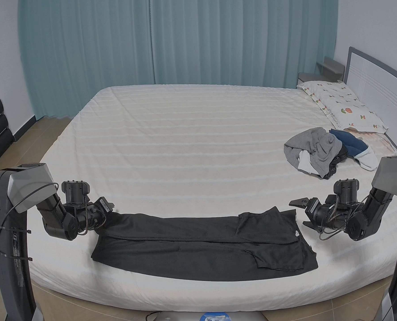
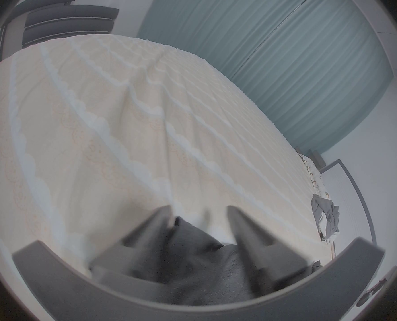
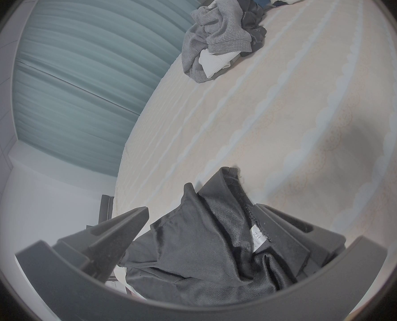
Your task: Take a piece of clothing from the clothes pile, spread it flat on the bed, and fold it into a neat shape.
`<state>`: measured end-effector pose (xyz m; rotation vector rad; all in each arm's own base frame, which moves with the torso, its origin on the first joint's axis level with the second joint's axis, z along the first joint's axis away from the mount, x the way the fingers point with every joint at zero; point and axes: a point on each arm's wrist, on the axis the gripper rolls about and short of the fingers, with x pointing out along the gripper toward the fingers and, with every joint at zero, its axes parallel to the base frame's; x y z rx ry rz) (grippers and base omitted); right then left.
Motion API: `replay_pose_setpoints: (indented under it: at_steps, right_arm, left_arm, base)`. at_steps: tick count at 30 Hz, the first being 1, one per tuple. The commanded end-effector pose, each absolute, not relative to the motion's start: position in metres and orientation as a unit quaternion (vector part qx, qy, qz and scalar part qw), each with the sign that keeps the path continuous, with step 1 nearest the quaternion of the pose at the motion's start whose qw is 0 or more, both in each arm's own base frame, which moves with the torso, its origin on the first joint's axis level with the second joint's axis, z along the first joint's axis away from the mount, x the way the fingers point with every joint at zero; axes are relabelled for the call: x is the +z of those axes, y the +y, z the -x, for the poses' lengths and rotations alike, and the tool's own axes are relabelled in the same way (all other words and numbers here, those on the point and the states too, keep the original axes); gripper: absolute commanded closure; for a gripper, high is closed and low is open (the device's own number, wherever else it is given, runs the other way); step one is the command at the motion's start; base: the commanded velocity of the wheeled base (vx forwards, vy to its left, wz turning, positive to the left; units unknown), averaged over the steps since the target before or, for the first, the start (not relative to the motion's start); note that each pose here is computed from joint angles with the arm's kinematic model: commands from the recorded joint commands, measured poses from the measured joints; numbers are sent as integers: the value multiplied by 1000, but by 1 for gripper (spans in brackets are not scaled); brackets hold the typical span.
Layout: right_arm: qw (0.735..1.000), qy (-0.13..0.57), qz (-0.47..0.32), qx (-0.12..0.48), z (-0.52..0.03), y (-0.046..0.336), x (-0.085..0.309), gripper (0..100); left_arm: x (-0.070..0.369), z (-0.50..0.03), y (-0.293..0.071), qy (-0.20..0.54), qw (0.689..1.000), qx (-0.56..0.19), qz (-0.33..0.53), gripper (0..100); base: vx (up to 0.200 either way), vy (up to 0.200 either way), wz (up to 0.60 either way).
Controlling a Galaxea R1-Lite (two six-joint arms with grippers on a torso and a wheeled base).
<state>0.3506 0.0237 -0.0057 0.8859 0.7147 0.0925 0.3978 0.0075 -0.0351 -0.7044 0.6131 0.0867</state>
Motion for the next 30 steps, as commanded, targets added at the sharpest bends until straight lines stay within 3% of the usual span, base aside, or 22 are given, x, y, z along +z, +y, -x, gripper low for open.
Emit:
replay_pose_setpoints:
  at_steps: [1, 11, 30]
  right_arm:
    - [841, 339, -420, 43, -351, 23, -7, 0]
    - [838, 335, -429, 38, -353, 21, -6, 0]
    - [835, 339, -431, 39, -366, 26, -19, 0]
  left_arm:
    - [-38, -398, 11, 296, 891, 51, 342, 100]
    - [-33, -400, 22, 250, 875, 108, 400, 100]
    - [-39, -392, 23, 231, 878, 112, 404, 100]
  base:
    - [0, 0, 0]
    - [0, 0, 0]
    - [0, 0, 0]
